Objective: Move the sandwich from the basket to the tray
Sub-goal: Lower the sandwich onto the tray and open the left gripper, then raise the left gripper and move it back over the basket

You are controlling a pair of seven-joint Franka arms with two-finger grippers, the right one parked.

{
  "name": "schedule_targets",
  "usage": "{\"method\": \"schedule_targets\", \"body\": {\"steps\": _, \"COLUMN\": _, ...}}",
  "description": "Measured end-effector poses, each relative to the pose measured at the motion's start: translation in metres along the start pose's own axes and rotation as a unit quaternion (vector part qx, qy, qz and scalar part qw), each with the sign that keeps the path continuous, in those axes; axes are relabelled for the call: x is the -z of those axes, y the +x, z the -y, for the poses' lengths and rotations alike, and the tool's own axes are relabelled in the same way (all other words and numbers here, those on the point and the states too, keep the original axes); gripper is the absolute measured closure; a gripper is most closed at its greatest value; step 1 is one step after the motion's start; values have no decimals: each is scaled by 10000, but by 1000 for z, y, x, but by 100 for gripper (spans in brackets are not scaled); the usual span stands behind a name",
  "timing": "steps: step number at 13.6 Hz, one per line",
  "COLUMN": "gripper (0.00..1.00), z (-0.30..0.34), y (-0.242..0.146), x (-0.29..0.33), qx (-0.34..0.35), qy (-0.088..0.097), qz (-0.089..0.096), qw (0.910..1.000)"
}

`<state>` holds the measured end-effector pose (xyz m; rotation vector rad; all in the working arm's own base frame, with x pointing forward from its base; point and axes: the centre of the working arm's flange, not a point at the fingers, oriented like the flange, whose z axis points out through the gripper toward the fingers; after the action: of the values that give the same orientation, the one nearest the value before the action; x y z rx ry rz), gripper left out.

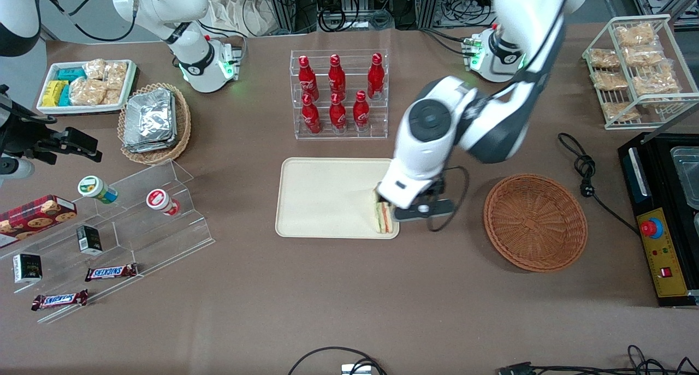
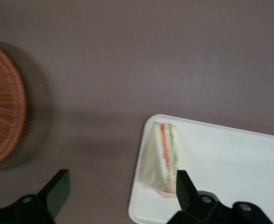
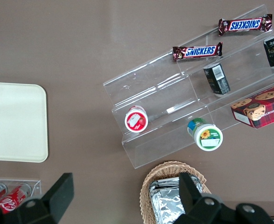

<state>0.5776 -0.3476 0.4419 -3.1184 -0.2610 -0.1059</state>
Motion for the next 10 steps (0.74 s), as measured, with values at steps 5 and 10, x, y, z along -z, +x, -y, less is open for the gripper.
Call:
{"method": "schedule_targets", "body": {"steps": 5, "gripper": 0, "z": 121, "y": 16, "x": 43, "qx": -215, "qy": 61, "qz": -73, "qw": 9997}}
{"method": "schedule_targets", "body": {"steps": 10, "gripper": 0, "z": 255, "y": 40, "x": 96, "qx": -628, "qy": -10, "qz": -56, "qw": 9980}}
